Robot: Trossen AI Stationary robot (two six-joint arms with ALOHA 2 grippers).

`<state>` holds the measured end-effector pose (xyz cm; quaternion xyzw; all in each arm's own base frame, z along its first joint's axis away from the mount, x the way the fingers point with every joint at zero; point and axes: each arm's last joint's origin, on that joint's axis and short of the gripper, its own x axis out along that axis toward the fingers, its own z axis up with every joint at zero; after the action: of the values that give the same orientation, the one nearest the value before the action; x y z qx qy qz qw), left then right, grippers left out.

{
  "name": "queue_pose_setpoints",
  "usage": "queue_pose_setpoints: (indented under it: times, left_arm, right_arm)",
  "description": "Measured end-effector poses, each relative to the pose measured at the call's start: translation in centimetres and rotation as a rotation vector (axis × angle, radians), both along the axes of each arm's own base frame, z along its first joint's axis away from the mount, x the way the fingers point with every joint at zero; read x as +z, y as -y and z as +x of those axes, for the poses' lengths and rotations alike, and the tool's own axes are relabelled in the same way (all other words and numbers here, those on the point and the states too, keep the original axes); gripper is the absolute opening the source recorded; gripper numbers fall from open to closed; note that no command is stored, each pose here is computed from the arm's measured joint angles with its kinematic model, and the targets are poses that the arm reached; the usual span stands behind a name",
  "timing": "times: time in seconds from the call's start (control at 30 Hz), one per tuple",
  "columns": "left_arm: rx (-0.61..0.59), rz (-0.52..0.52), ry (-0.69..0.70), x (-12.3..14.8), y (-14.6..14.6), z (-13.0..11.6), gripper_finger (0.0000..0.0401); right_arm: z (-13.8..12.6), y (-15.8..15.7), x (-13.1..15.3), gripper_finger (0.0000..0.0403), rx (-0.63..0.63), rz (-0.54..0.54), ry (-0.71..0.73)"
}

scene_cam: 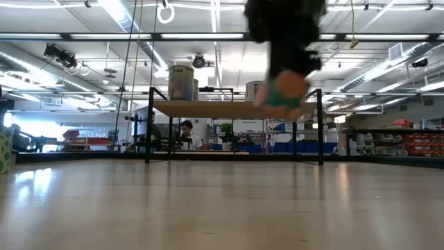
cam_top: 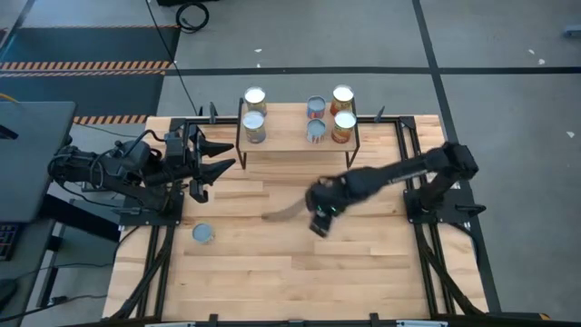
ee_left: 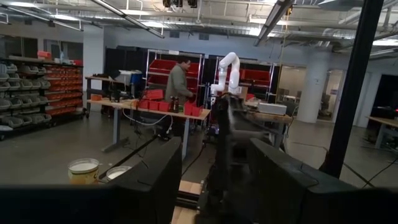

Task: Pick and place cans onto a shelf
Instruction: Put the canned oranges on the shelf

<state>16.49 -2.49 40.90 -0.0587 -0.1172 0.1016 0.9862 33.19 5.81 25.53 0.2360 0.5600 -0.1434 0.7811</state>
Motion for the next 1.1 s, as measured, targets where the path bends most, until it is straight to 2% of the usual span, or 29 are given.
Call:
queue_pose_setpoints:
  times: [0.07,0.3,0.53,0.67,0.83,1.0,1.1]
  left_arm:
    - [0.000,0.000,-0.001,0.0,0.0,0.0,0.0188]
    - [-0.002,-0.007,0.003,0.0,0.0,0.0,0.0188]
    - [-0.035,-0.154,0.041,0.1,0.0,0.0,0.0188]
    - [-0.035,-0.154,0.045,0.1,0.0,0.0,0.0188]
    - [-0.037,-0.156,0.062,0.3,0.0,-0.1,0.0188]
    - [-0.025,-0.095,0.027,0.1,0.0,0.0,0.0188]
    - [-0.040,-0.093,0.000,-0.2,0.3,0.0,0.0188]
  right_arm:
    - [1.5,1.6,-0.5,0.0282,-0.010,0.008,0.029]
    - [6.6,4.1,-2.5,0.0282,0.047,-0.065,-0.089]
    - [9.6,4.1,-5.1,0.0283,0.143,-0.109,-0.124]
    - [10.5,4.1,-5.7,0.0290,0.156,-0.117,-0.081]
    - [11.0,4.5,-5.4,0.0334,0.147,-0.103,-0.017]
    - [10.2,5.1,-2.9,0.0360,0.134,-0.103,0.033]
    - [9.6,5.2,-0.8,0.0361,0.192,-0.125,0.081]
